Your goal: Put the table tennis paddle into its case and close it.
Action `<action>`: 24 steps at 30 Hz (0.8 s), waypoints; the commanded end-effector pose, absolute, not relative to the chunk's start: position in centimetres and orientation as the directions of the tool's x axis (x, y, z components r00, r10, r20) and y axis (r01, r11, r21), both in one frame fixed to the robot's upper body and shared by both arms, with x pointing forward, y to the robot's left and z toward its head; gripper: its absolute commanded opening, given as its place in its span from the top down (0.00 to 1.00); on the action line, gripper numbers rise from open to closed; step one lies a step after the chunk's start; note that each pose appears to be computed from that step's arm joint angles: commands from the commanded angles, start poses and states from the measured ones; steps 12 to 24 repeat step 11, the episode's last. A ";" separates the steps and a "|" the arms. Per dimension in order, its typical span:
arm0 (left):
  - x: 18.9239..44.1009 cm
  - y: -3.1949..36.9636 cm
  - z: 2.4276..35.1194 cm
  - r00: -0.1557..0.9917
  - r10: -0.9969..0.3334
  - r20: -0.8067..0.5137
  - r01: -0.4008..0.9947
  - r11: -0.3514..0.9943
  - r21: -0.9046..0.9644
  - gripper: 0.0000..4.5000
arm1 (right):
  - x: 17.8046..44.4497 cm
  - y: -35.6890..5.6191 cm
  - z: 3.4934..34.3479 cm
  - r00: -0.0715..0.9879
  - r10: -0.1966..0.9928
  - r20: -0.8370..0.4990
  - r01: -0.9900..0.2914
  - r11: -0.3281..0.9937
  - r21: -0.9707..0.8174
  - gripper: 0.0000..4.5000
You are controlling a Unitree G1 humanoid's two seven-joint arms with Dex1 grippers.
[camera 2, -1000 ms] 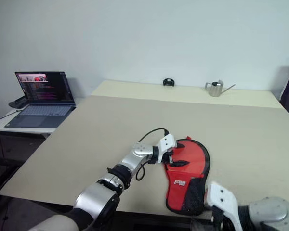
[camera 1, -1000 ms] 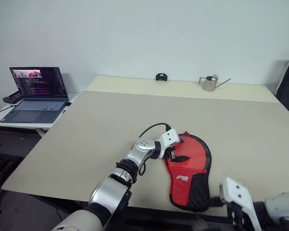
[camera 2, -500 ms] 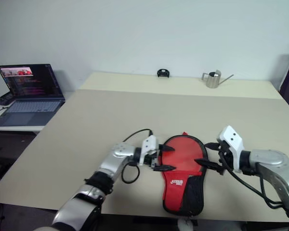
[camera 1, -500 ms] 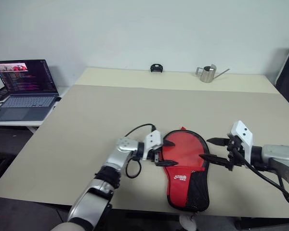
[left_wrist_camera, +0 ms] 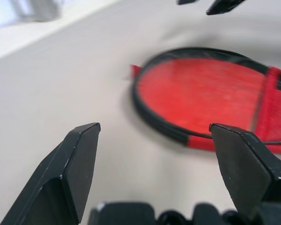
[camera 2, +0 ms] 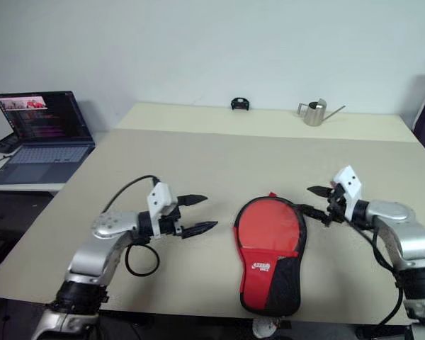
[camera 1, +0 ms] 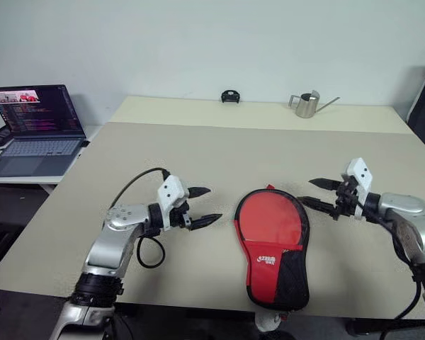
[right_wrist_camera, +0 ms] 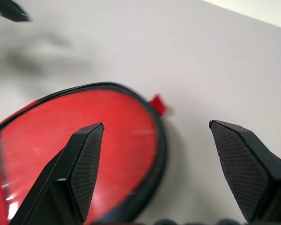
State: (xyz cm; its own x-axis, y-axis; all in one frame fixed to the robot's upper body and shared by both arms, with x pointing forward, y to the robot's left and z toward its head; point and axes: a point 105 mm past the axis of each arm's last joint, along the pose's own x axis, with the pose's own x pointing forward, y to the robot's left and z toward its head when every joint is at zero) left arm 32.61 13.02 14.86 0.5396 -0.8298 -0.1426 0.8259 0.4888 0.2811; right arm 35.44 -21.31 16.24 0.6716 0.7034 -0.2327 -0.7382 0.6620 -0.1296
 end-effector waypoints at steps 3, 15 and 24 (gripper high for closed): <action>32.5 14.0 17.1 0.617 -0.784 -0.069 0.754 0.563 0.340 0.09 | 37.4 -23.4 18.7 0.733 0.656 -0.179 -0.680 0.703 -0.208 0.13; 33.2 14.3 16.0 0.677 -0.733 -0.058 0.710 0.631 0.313 0.09 | 38.6 -24.1 18.5 0.725 0.647 -0.236 -0.688 0.696 -0.207 0.13; 33.2 14.3 16.0 0.677 -0.733 -0.058 0.710 0.631 0.313 0.09 | 38.6 -24.1 18.5 0.725 0.647 -0.236 -0.688 0.696 -0.207 0.13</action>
